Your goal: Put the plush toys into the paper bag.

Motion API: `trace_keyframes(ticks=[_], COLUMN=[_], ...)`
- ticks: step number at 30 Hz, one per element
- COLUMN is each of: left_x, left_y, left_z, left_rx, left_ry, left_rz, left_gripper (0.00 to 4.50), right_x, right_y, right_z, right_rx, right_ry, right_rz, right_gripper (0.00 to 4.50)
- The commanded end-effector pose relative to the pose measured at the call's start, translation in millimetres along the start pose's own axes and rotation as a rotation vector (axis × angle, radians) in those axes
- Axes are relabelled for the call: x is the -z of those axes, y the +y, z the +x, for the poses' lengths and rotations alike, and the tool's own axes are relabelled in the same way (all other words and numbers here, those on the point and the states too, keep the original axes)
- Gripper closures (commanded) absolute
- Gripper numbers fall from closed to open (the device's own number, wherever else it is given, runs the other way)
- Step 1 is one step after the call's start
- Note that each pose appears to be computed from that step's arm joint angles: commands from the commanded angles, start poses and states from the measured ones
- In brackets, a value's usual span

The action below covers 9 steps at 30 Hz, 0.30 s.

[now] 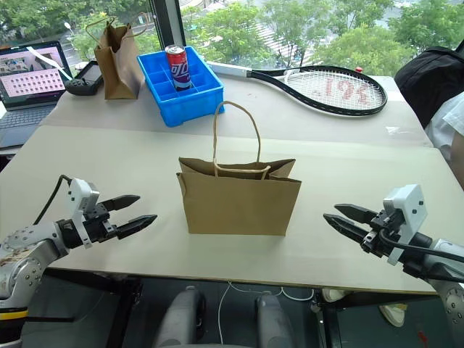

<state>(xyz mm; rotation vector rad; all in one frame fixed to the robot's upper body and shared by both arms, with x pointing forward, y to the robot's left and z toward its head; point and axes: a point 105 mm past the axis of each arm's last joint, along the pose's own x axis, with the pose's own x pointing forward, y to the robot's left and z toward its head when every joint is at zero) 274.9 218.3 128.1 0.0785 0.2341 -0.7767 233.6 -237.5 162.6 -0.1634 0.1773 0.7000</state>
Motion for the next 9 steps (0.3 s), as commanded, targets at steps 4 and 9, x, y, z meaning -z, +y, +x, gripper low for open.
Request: trace_keyframes(ticks=[4,9], left_x=[-14,-19], left_y=[-2,1], left_z=[3,9], left_rx=[-0.012,0.0], left_ry=[-0.054,-0.069], left_rz=[0.064,0.077], left_gripper=[0.0,0.0], right_x=[-13,-15], right_y=[-5,0], right_z=[-11,-10], right_rx=[0.065,0.071], right_ry=[-0.068,-0.074], right_rz=[-0.049,-0.047], right_gripper=[0.26,0.03])
